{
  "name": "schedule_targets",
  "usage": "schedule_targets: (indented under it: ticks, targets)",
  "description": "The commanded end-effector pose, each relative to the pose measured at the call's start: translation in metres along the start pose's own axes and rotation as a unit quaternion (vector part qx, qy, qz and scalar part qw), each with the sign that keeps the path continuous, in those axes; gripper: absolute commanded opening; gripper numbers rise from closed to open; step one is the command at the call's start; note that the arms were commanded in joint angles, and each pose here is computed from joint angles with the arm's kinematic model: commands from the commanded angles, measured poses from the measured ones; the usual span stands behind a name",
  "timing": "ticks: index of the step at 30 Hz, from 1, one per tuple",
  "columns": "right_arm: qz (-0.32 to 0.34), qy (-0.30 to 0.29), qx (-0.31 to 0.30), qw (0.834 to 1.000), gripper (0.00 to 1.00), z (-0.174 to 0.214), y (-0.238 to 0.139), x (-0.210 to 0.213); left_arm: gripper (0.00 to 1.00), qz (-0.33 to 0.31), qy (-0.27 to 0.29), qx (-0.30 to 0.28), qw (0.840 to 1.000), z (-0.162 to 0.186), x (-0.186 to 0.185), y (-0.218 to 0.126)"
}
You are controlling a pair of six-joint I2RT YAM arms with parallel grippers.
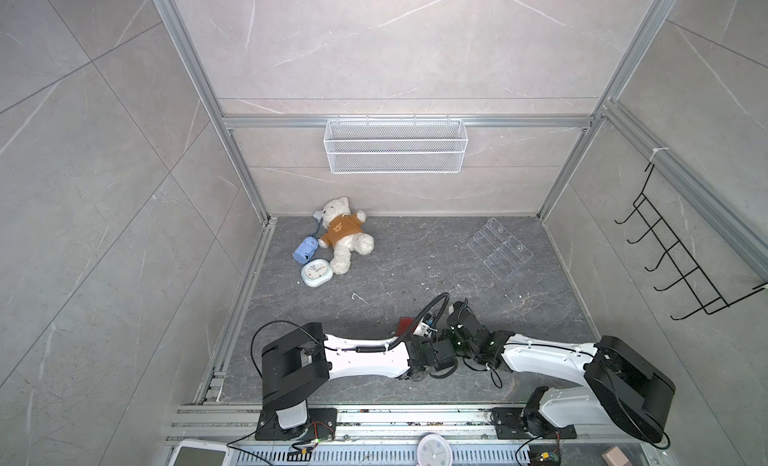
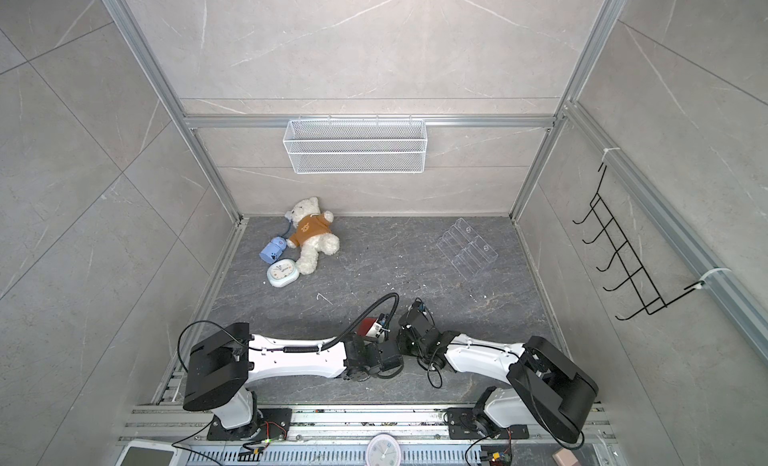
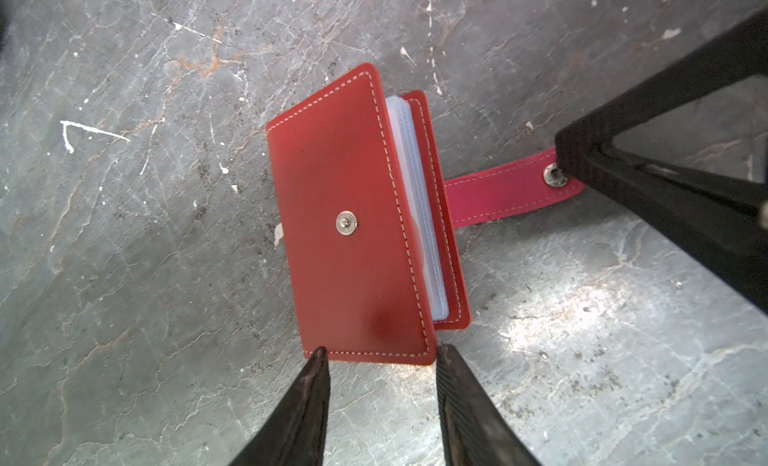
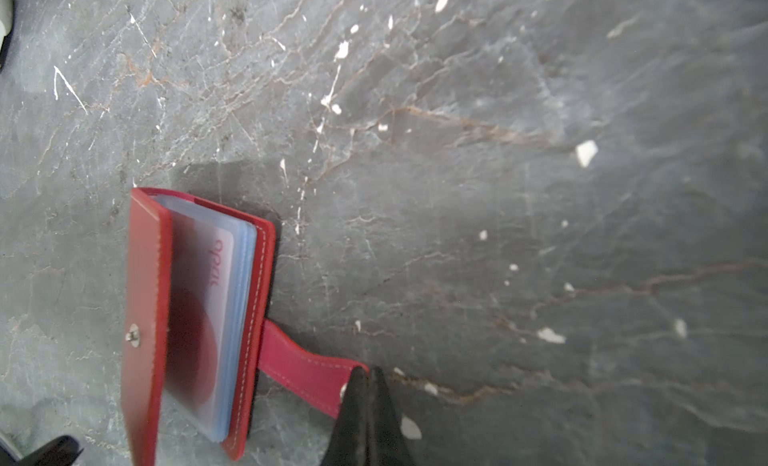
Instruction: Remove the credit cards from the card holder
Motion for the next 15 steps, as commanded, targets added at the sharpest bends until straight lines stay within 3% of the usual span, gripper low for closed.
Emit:
schedule_targets:
  ticks: [1, 15]
  targets:
    - [0.023, -0.002, 0.034, 0.999, 0.00, 0.0145, 0.0023, -0.0121, 0.41, -0.018, -0.018, -0.031, 0.999, -0.0086, 0.0104, -0.0142]
    - [0.017, -0.011, 0.036, 0.999, 0.00, 0.0126, 0.0019, -0.0095, 0.37, -0.060, -0.019, -0.042, 0.997, -0.0144, 0.0195, -0.0138]
Point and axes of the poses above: each gripper's point midway between its finger pads, its own y axis out along the fingers, its own x axis along the line the jaws close on, z = x × y, the point moved 9 cm from there along -y, back along the fingers, and after that the axes turned 8 degrees about -y, right-handed, at the moved point
